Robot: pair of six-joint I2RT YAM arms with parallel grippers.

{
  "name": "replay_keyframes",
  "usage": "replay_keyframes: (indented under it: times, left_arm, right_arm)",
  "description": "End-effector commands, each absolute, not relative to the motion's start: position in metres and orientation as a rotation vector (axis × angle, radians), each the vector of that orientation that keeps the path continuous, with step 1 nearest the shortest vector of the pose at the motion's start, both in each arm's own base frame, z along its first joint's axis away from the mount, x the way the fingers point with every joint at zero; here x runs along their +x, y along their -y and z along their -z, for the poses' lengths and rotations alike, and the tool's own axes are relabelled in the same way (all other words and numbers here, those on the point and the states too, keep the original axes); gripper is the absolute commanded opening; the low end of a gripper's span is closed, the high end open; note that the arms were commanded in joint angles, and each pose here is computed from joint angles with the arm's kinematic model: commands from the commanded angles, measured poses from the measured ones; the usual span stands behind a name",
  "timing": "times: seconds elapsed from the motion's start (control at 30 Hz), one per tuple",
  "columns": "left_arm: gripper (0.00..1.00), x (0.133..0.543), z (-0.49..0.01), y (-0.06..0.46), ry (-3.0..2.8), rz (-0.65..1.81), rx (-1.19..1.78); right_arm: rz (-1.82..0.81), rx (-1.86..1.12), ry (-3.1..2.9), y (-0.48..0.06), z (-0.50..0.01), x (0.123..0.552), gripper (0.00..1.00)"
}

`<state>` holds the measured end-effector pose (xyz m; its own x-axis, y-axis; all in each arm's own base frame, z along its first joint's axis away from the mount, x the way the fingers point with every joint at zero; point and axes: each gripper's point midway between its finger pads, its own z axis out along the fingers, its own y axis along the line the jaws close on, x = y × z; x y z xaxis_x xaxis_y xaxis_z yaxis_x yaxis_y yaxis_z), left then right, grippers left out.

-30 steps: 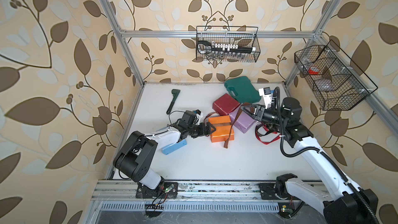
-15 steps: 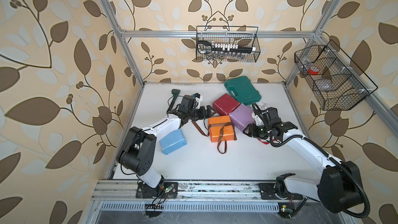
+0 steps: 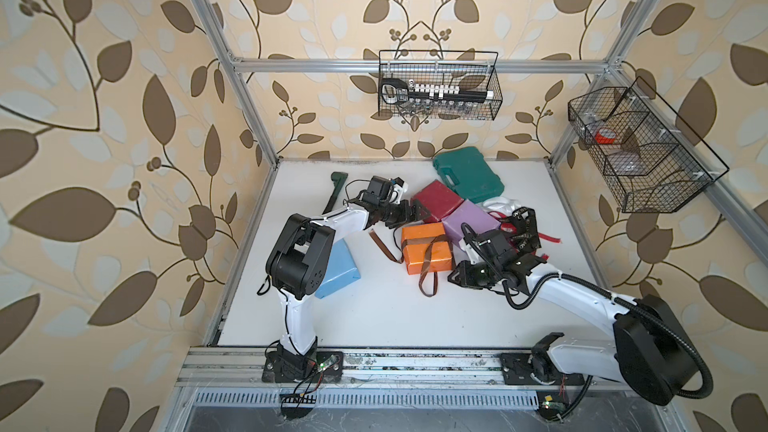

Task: Untie the ribbon bows on the gift boxes
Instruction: Adjust the gift box at the center of the board.

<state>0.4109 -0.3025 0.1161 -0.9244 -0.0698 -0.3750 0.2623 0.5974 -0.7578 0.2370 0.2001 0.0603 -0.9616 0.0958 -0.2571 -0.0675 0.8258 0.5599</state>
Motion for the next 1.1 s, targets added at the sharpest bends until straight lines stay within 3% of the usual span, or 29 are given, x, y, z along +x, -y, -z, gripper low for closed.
replay_keyframes:
  times: [0.0, 0.33, 0.67, 0.9, 1.07]
  left_arm:
    - [0.99, 0.403, -0.129, 0.313, -2.414, 1.330, 0.231]
    - [0.99, 0.350, -0.113, 0.283, -2.473, 1.287, 0.179]
    - [0.99, 0.299, -0.101, 0.239, -2.533, 1.141, 0.061]
    - [0.99, 0.310, -0.109, 0.190, -2.533, 0.878, -0.145]
    - [0.99, 0.329, -0.128, 0.172, -2.464, 0.909, -0.215]
  right_arm:
    - [-0.926, 0.044, -2.647, -0.217, -0.066, 0.261, 0.30]
    - [-0.843, -0.046, -2.610, -0.220, -0.067, 0.327, 0.31]
    - [-0.868, -0.185, -2.652, -0.244, -0.058, 0.358, 0.34]
    - [-0.528, -0.129, -2.666, -0.197, -0.081, 0.367, 0.38]
    - [-0.499, -0.186, -2.614, -0.205, -0.114, 0.359, 0.39]
